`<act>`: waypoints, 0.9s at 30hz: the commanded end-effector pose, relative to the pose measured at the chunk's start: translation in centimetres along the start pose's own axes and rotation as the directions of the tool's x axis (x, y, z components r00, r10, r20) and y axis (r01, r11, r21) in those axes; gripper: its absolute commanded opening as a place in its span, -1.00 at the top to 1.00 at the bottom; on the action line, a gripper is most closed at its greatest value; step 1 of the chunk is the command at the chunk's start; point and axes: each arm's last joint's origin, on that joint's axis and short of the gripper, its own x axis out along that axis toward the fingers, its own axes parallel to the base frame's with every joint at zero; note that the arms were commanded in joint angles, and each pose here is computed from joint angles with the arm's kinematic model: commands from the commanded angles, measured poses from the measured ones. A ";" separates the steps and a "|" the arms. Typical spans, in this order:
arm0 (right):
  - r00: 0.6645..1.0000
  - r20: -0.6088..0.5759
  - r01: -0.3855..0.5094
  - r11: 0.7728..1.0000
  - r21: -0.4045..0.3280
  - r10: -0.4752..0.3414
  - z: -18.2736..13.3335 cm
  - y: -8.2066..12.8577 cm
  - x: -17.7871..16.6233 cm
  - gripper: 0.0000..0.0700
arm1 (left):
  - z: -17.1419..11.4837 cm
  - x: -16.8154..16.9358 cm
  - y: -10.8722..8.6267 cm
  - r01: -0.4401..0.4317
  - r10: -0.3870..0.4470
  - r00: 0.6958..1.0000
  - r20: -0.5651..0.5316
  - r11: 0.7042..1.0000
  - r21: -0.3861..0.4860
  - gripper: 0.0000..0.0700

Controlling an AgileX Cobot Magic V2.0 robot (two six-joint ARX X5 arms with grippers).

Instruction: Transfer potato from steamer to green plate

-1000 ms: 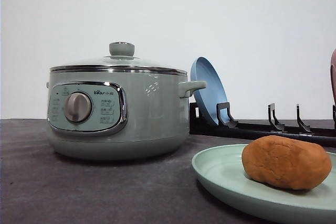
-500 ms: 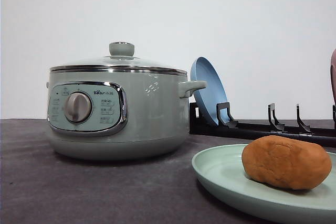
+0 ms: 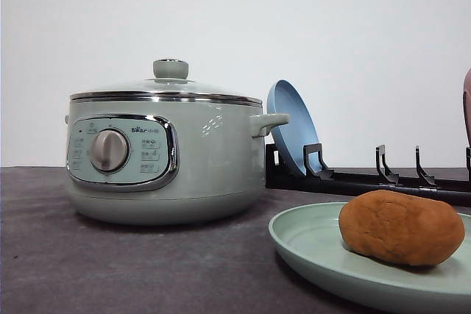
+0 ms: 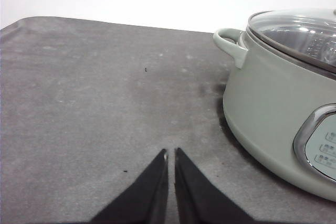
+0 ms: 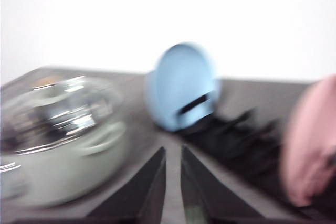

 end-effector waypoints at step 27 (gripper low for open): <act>0.954 -0.043 0.292 0.952 -0.093 -0.297 -13.2 -3.4 3.7 0.97 | -0.5 0.2 0.0 -0.002 0.002 1.000 0.000 1.000 0.012 0.95</act>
